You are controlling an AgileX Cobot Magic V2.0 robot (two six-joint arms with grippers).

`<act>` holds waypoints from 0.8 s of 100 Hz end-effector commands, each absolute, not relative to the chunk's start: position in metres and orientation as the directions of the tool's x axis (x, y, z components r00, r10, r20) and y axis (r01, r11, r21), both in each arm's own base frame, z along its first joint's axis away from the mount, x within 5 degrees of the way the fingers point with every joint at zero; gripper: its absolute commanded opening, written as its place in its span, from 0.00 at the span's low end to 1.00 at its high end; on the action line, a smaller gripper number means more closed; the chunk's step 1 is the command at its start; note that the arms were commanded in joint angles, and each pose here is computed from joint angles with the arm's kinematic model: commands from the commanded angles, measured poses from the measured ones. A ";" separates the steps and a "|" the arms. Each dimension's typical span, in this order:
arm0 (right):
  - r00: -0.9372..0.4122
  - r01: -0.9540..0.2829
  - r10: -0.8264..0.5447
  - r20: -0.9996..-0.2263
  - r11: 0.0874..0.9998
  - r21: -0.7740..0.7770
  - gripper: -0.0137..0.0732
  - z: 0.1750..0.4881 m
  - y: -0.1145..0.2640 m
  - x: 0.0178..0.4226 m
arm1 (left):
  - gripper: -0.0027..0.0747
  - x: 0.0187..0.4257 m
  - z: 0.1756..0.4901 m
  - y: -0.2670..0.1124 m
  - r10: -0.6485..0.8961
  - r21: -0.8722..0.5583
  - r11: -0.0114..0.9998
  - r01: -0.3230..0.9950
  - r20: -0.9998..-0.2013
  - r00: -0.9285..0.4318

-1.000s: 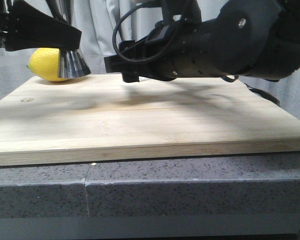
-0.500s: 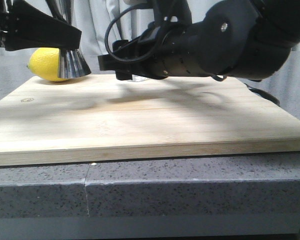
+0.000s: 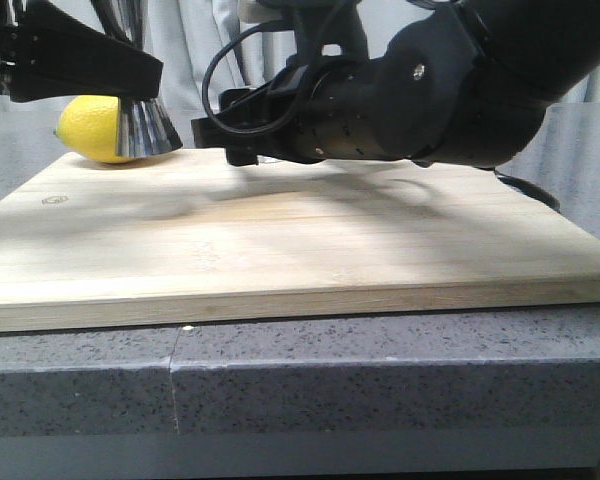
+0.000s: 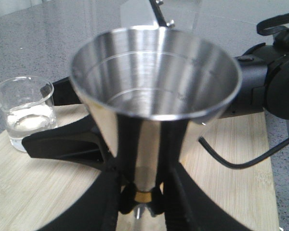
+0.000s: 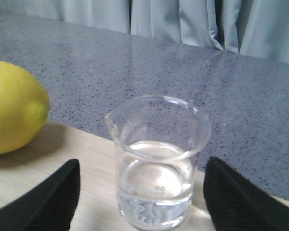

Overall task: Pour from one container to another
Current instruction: 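Move the right gripper to the glass beaker and close around it, then lift the beaker with the right gripper over the held jigger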

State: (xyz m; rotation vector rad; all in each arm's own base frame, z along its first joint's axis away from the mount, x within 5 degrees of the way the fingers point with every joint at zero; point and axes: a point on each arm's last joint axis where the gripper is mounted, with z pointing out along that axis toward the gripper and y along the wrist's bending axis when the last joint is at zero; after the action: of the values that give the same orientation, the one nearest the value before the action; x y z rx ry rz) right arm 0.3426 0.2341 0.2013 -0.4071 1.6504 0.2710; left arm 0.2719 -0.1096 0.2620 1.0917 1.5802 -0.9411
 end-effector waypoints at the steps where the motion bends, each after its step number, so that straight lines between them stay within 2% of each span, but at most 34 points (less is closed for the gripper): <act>1: 0.051 -0.392 -0.044 -0.998 0.918 -0.061 0.71 0.237 0.229 0.348 | 0.01 0.269 0.288 -0.111 0.117 -0.044 0.288 0.957 -0.990 -0.081; 57: 0.059 -0.396 -0.044 -0.997 0.916 -0.064 0.71 0.239 0.236 0.363 | 0.01 0.269 0.288 -0.111 0.117 -0.044 0.288 0.957 -0.990 -0.081; 69: 0.050 -0.397 -0.050 -0.997 0.915 -0.066 0.65 0.235 0.237 0.364 | 0.01 0.269 0.288 -0.111 0.117 -0.044 0.288 0.957 -0.990 -0.081; 80: 0.042 -0.398 -0.055 -0.998 0.915 -0.067 0.56 0.232 0.237 0.364 | 0.01 0.269 0.288 -0.111 0.117 -0.044 0.288 0.957 -0.990 -0.081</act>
State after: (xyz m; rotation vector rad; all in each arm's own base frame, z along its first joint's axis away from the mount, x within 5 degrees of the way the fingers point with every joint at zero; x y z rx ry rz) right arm 0.3623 0.2398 0.1972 -0.4074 1.6529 0.2661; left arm 0.2718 -0.1096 0.2619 1.0922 1.5816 -0.9419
